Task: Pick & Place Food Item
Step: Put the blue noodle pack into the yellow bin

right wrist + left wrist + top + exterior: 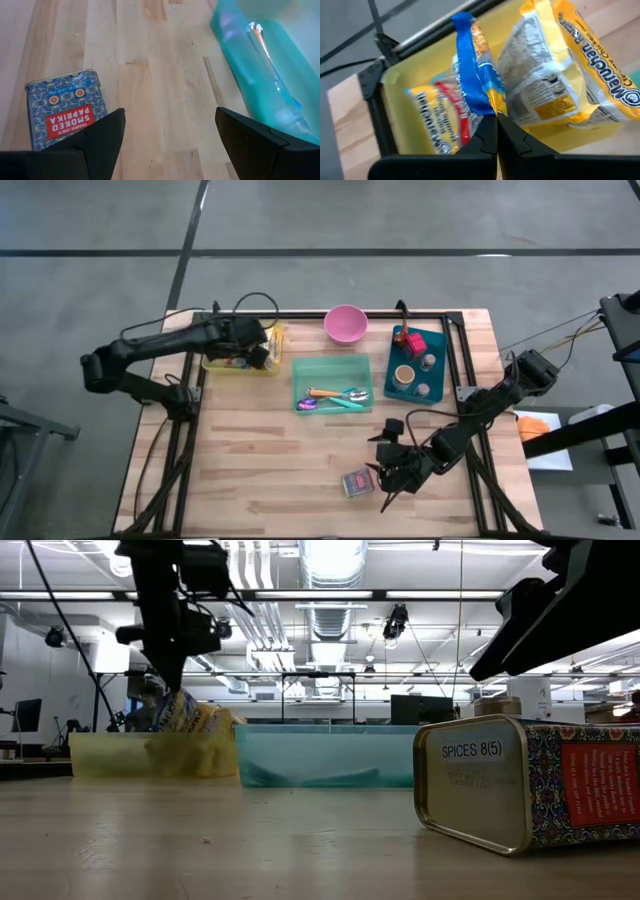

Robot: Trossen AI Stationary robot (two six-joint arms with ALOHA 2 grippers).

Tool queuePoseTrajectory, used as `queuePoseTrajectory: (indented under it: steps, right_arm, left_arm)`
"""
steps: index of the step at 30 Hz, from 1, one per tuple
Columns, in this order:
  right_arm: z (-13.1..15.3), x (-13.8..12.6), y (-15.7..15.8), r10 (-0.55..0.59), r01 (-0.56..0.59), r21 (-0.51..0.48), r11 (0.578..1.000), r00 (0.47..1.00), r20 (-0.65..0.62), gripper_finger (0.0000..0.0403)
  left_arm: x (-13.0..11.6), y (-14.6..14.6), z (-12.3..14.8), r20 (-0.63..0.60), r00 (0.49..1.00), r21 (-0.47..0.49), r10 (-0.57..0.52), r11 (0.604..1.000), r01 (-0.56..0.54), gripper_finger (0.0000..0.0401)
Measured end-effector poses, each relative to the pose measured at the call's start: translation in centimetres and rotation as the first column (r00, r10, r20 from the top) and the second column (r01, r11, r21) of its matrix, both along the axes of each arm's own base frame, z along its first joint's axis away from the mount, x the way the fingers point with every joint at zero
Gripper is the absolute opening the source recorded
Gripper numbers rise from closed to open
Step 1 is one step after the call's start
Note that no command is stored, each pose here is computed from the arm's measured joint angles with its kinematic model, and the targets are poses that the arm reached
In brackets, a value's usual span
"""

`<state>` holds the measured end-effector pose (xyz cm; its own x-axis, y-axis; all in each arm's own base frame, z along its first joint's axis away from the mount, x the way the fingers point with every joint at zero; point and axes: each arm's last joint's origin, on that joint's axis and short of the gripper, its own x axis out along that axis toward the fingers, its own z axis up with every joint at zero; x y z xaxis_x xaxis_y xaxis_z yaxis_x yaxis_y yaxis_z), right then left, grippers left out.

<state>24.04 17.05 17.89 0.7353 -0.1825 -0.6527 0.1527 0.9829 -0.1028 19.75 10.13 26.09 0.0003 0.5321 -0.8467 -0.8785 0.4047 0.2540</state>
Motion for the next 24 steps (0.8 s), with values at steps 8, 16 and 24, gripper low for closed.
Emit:
queuePoseTrajectory:
  steps: [8,16,24]
  right_arm:
    - [0.0,0.2,-0.3,0.008,-0.008,-0.021,1.000,1.000,-0.006,0.0307]
    - [0.0,0.2,-0.3,0.012,-0.012,-0.024,1.000,1.000,-0.010,0.0307]
    - [0.0,0.2,-0.3,0.013,-0.014,-0.022,1.000,1.000,-0.010,0.0307]
  left_arm:
    - [2.0,0.7,-2.4,-0.049,0.998,-0.080,-0.037,0.996,0.033,0.0000]
    - [2.3,0.8,-3.1,-0.072,0.997,-0.096,-0.038,0.995,0.031,0.0000]
    - [2.4,0.5,-3.5,-0.032,0.998,-0.189,-0.055,0.981,0.048,0.0000]
